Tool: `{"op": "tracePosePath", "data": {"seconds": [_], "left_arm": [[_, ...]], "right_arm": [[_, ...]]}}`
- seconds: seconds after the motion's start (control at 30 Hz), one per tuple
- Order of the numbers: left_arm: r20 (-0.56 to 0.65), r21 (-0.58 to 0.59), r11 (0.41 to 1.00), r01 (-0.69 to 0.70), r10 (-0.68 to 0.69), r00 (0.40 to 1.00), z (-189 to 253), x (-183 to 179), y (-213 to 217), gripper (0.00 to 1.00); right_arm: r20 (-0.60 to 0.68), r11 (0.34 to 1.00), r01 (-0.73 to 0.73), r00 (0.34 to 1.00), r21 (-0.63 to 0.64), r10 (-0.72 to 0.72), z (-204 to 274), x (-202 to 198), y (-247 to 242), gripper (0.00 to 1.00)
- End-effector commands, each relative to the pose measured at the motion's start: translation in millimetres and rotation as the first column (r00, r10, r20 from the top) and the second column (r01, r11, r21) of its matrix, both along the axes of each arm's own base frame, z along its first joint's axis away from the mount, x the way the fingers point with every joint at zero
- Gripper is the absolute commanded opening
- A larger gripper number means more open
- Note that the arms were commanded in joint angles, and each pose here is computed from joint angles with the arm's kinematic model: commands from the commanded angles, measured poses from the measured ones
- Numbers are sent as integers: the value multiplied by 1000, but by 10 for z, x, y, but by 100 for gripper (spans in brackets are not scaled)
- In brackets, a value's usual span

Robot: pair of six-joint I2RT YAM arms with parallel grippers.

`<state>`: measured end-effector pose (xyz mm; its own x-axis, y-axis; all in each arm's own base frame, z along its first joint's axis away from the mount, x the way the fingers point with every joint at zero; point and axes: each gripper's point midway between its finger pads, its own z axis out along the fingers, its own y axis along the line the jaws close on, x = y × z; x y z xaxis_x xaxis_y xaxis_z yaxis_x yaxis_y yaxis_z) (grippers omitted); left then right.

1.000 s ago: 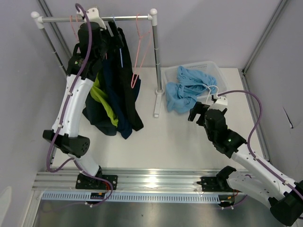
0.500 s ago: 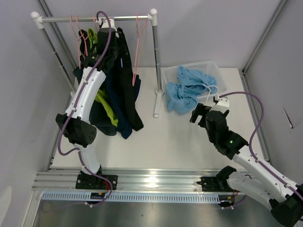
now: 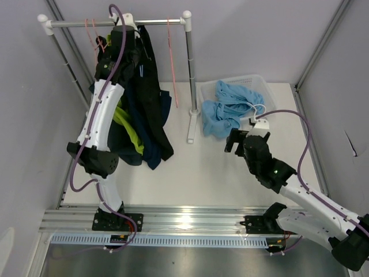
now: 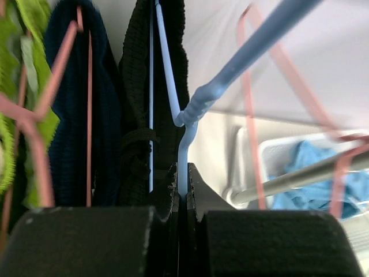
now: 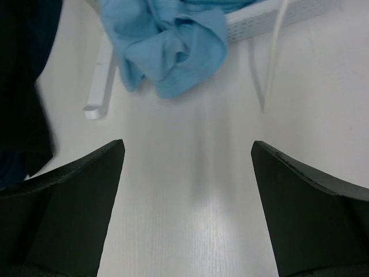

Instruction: Remove the shorts from the hanger

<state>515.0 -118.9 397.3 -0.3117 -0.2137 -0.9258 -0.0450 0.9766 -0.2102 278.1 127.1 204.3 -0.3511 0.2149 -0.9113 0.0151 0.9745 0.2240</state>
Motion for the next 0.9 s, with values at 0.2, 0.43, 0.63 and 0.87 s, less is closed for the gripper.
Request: {"op": "tracePosePath", "data": {"seconds": [0.2, 0.43, 0.63, 0.87], "left_arm": [[277, -108, 993, 48, -17, 961, 1275, -557, 101, 0], [255, -163, 981, 102, -58, 965, 1145, -757, -36, 0], [243, -174, 975, 136, -92, 966, 1163, -966, -55, 0], [261, -155, 968, 199, -154, 953, 1283, -1428, -11, 0]], "right_arm": [[313, 952, -305, 906, 18, 284, 1566, 12, 1433, 99], [431, 886, -463, 792, -39, 433, 2266, -301, 2766, 99], [435, 890, -429, 779, -156, 451, 2253, -470, 3542, 99], [410, 916, -345, 819, -205, 401, 1935, -449, 3821, 95]]}}
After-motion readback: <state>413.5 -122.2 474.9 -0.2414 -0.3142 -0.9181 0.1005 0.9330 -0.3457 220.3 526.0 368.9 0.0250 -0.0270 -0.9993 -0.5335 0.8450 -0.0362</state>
